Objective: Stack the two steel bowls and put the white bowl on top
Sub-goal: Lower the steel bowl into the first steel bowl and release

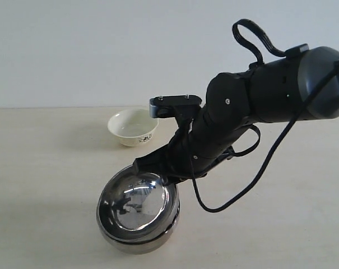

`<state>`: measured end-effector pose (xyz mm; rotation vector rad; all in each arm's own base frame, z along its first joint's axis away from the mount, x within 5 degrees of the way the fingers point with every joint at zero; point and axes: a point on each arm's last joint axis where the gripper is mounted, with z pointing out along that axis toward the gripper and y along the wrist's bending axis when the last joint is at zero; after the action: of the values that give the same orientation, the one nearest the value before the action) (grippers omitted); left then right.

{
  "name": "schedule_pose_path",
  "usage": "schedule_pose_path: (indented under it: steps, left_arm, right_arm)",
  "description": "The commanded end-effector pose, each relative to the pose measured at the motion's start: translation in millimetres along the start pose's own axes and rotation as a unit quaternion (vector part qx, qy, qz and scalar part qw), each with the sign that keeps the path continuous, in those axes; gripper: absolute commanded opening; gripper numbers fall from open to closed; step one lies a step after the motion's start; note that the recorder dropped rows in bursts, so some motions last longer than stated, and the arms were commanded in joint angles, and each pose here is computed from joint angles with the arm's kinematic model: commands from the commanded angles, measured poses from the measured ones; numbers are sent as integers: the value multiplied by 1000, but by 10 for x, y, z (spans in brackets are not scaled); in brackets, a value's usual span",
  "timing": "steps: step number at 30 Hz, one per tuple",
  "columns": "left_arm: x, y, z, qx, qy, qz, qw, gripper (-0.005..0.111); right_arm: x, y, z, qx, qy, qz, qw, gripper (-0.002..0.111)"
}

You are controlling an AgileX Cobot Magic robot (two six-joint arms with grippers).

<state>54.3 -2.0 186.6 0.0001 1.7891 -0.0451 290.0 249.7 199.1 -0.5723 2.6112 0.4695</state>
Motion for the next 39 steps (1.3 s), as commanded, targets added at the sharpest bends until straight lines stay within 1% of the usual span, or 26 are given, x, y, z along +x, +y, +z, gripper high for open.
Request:
schedule_pose_path:
  steps: [1,5,8,18,20,24,39]
  left_arm:
    - [11,0,2,0,1,-7,1000,4]
    - [11,0,2,0,1,-7,1000,4]
    - [11,0,2,0,1,-7,1000,4]
    - [11,0,2,0,1,-7,1000,4]
    - [11,0,2,0,1,-7,1000,4]
    - [11,0,2,0,1,-7,1000,4]
    - [11,0,2,0,1,-7,1000,4]
  right_arm:
    - [-92,33,-177,0,-35,-21,999,21]
    - [-163,51,-300,5,-50,-37,998,21]
    - [-193,58,-316,5,-58,-36,998,21]
    - [-136,31,-110,10,-30,-33,999,21]
    - [-134,29,-101,10,-29,-32,999,17]
    - [-127,28,-100,11,-25,-35,999,0]
    - [-39,19,110,14,2,-35,999,0]
